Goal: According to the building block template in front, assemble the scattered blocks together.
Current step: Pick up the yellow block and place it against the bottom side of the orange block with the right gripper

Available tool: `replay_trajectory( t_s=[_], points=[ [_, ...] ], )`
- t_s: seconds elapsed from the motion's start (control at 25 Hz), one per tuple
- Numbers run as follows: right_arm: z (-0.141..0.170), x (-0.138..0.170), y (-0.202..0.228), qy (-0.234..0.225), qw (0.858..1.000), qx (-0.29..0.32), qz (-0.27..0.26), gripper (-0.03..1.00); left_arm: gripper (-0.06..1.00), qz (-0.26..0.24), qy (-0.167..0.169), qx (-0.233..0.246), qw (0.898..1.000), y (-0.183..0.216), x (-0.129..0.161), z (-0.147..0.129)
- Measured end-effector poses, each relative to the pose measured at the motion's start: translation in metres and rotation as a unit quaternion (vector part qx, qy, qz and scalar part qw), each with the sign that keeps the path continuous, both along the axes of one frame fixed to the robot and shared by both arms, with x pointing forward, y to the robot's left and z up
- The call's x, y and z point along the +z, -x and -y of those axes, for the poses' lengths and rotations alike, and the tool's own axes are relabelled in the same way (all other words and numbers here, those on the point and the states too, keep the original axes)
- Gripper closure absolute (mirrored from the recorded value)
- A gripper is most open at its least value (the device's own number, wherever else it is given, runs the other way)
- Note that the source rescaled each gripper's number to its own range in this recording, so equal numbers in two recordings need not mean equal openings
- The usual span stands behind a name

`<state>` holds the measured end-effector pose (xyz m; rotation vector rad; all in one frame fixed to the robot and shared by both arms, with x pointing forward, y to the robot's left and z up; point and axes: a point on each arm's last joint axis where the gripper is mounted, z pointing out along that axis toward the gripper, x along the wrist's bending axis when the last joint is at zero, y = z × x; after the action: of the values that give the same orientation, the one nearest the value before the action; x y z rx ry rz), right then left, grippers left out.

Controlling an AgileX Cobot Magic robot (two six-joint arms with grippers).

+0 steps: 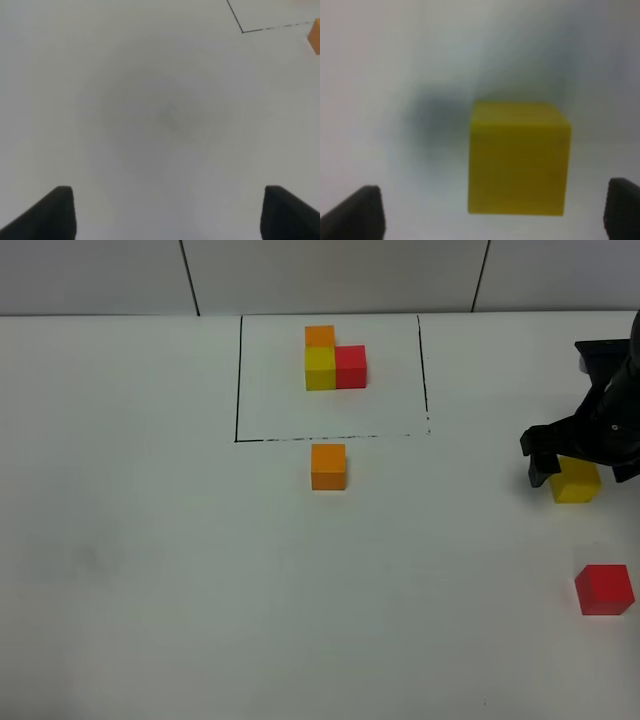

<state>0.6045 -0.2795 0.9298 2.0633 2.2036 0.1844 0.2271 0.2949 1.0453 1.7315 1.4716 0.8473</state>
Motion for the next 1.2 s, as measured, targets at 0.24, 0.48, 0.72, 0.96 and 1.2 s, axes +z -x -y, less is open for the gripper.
replay_trajectory(
  t_s=[0.24, 0.48, 0.72, 0.96, 1.2],
  points=[
    [0.008, -0.012, -0.004, 0.001, 1.000, -0.010, -0.009, 0.23, 0.24, 0.000, 0.000, 0.000, 1.000, 0.000, 0.000, 0.000],
    [0.014, -0.027, -0.007, -0.006, 1.000, -0.019, -0.019, 0.24, 0.24, 0.000, 0.000, 0.000, 1.000, 0.000, 0.000, 0.000],
    [0.018, -0.033, -0.008, -0.007, 1.000, -0.018, -0.019, 0.30, 0.24, 0.000, 0.000, 0.000, 1.000, 0.000, 0.000, 0.000],
    [0.017, -0.032, -0.009, -0.012, 1.000, -0.022, -0.013, 0.75, 0.24, -0.001, 0.000, 0.000, 1.000, 0.000, 0.000, 0.000],
    [0.014, -0.032, -0.008, -0.027, 0.998, -0.048, -0.018, 0.95, 0.24, -0.001, 0.001, 0.000, 1.000, 0.000, 0.000, 0.000]
  ],
)
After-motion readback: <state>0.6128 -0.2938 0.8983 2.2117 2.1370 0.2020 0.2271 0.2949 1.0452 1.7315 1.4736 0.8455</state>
